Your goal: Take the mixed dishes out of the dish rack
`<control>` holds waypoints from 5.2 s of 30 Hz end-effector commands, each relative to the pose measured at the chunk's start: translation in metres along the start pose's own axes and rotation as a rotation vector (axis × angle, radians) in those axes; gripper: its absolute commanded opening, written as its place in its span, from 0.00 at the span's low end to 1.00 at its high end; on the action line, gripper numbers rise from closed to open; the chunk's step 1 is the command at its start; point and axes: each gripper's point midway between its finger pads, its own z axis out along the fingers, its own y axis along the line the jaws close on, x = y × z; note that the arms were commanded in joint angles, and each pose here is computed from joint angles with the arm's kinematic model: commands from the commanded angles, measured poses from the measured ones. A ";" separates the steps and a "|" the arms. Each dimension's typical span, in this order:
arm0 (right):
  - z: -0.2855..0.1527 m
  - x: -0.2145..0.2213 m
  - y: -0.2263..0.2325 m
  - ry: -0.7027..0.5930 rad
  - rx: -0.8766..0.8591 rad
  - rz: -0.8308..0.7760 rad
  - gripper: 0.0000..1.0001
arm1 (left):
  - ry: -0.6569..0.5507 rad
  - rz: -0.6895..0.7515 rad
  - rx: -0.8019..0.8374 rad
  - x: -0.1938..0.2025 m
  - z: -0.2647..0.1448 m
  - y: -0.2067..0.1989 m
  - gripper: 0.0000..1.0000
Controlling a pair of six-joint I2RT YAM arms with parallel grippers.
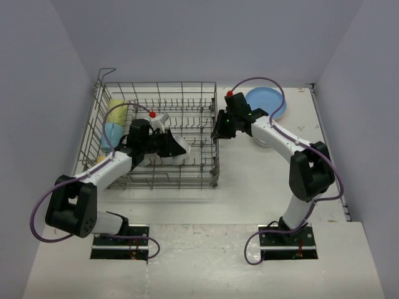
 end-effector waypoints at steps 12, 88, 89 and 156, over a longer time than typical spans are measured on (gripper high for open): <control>0.010 0.003 -0.014 0.006 0.092 0.053 0.22 | -0.177 0.100 0.240 -0.044 -0.030 -0.057 0.00; -0.121 -0.056 0.005 -0.019 0.194 -0.387 0.00 | 0.051 1.665 0.120 -0.073 0.041 -0.188 0.22; -0.122 -0.061 0.002 -0.038 0.213 -0.364 0.00 | 0.040 1.653 0.114 -0.075 0.040 -0.189 0.40; -0.140 -0.110 -0.239 -0.378 0.505 0.341 0.99 | -0.282 -0.014 -0.750 -0.048 -0.134 0.029 1.00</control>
